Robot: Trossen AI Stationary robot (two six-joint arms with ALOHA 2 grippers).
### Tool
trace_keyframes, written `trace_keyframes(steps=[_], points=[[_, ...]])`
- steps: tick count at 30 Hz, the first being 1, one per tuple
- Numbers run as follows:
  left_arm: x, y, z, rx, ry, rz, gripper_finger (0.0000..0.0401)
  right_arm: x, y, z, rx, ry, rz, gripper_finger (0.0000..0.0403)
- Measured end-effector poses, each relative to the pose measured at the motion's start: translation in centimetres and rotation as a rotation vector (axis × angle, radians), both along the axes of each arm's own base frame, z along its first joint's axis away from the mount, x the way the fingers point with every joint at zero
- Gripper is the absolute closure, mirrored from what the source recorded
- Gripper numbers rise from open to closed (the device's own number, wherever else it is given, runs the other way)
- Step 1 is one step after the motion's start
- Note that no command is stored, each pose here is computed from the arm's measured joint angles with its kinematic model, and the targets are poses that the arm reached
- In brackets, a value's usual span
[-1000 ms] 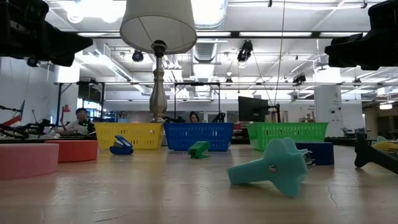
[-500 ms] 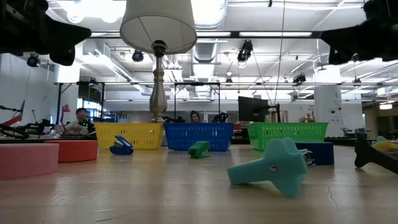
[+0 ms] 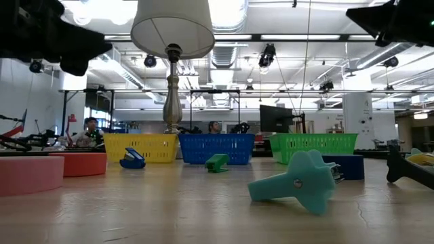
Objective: Pick and place Stapler, Stapler remover, tape
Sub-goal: Put the blue stapler into the yellow bin
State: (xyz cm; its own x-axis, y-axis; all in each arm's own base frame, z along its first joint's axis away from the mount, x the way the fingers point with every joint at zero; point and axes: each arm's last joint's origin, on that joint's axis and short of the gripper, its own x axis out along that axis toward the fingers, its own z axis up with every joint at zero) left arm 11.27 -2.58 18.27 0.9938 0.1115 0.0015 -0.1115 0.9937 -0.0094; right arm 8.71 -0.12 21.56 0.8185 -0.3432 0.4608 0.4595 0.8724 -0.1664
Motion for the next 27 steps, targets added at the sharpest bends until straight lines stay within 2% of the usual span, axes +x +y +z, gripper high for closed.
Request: trace_keyframes(steps=[5,9,12,16,20,27], points=[[1.2,-0.4,-0.5,-0.064,0.106,0.004,0.0216,0.1,0.0,0.9,-0.003,-0.088,-0.012,0.0394],[2.4,-0.8,-0.2,-0.091,0.169,0.011,0.0217,0.8,0.1,1.0,-0.035,-0.086,-0.046,0.0394],[3.6,-1.2,0.3,-0.076,0.215,0.013,0.0217,1.5,0.1,1.2,-0.028,-0.088,-0.055,0.0394],[5.0,-1.7,0.0,-0.014,0.301,0.014,0.0218,3.2,0.4,2.9,0.020,-0.058,-0.022,0.0394],[6.2,-2.0,-1.1,0.006,0.393,0.024,0.0218,5.7,0.7,5.0,0.042,0.044,-0.011,0.0394],[8.3,-2.4,-1.7,0.015,0.484,0.017,0.0215,9.9,1.2,7.4,0.133,0.354,0.006,0.0394]])
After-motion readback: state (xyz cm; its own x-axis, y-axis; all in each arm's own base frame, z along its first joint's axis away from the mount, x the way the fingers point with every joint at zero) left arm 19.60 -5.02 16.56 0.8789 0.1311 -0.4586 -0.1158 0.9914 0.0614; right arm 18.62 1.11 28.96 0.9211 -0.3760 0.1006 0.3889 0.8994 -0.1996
